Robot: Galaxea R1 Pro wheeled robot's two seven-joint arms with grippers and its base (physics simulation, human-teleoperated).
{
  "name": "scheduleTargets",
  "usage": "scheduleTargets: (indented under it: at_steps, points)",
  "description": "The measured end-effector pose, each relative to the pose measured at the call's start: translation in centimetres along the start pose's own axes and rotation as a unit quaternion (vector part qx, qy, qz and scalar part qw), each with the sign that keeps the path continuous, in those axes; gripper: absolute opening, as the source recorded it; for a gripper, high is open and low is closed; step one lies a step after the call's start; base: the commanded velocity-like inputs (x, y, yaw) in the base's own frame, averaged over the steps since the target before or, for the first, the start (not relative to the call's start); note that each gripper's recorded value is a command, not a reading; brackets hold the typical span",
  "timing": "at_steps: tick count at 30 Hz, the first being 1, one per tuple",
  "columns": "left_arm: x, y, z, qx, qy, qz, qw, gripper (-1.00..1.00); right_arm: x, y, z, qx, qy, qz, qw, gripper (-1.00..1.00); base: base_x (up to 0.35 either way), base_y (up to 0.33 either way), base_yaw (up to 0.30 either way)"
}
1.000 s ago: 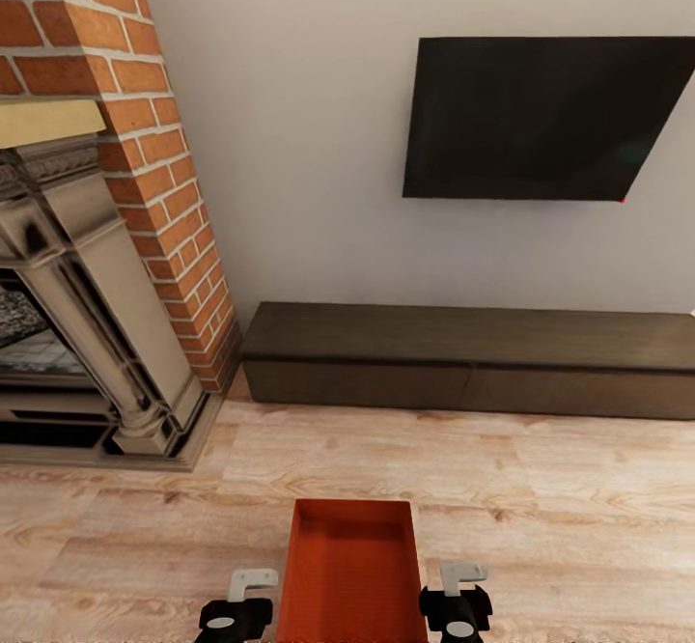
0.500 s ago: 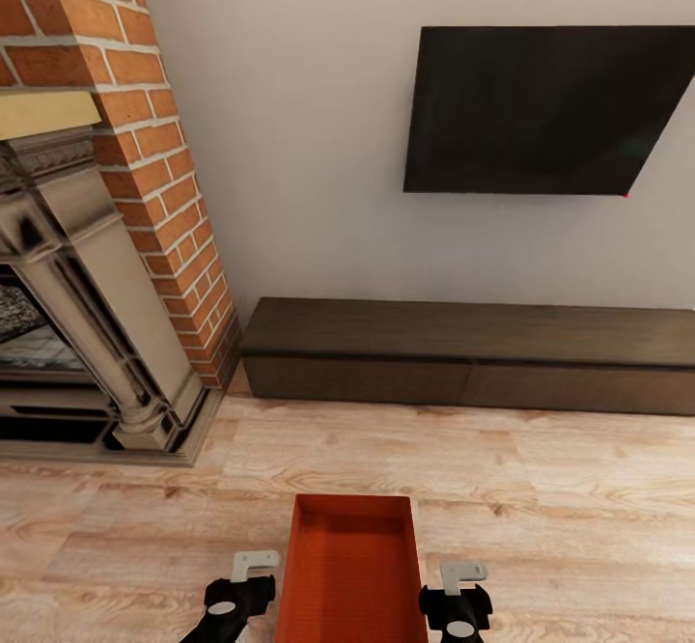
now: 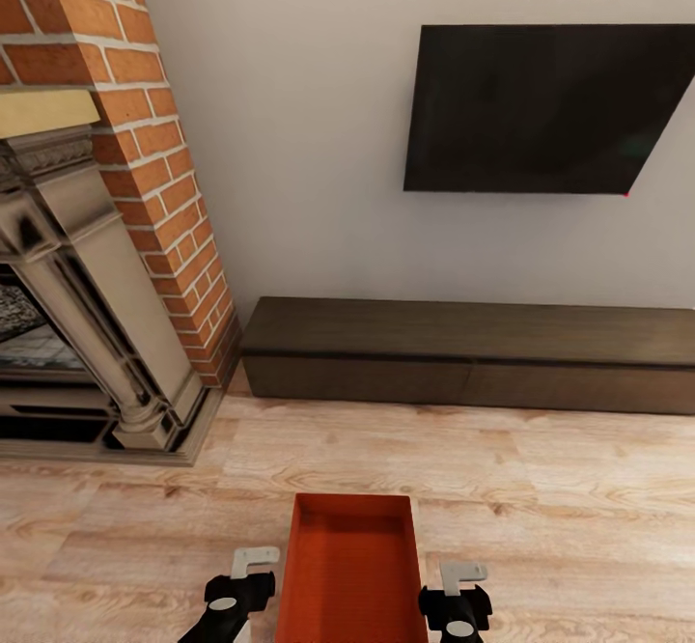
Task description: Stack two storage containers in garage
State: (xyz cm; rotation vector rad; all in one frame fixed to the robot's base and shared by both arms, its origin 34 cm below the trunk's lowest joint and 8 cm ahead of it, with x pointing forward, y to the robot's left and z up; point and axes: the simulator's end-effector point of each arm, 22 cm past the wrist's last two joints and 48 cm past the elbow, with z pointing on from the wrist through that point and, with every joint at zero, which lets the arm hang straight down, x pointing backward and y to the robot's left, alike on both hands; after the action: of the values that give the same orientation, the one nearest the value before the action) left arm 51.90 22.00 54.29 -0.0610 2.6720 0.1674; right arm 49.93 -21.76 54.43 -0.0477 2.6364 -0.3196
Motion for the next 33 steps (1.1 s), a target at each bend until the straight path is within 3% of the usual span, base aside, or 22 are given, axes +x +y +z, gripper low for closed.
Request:
scheduleTargets:
  at_steps: [25,33]
  points:
    - [1.4,-1.8,-0.2,-0.017,0.027,-0.007,0.9995,1.0,1.3,0.0,0.4,-0.001,0.013,-0.003,0.9999,1.0,0.0,0.0,0.0]
    - [2.0,-2.0,0.9,-0.015,0.027,-0.007,0.9995,1.0,1.8,0.2,1.5,0.0,0.013,-0.003,0.9999,1.0,0.0,0.0,0.0]
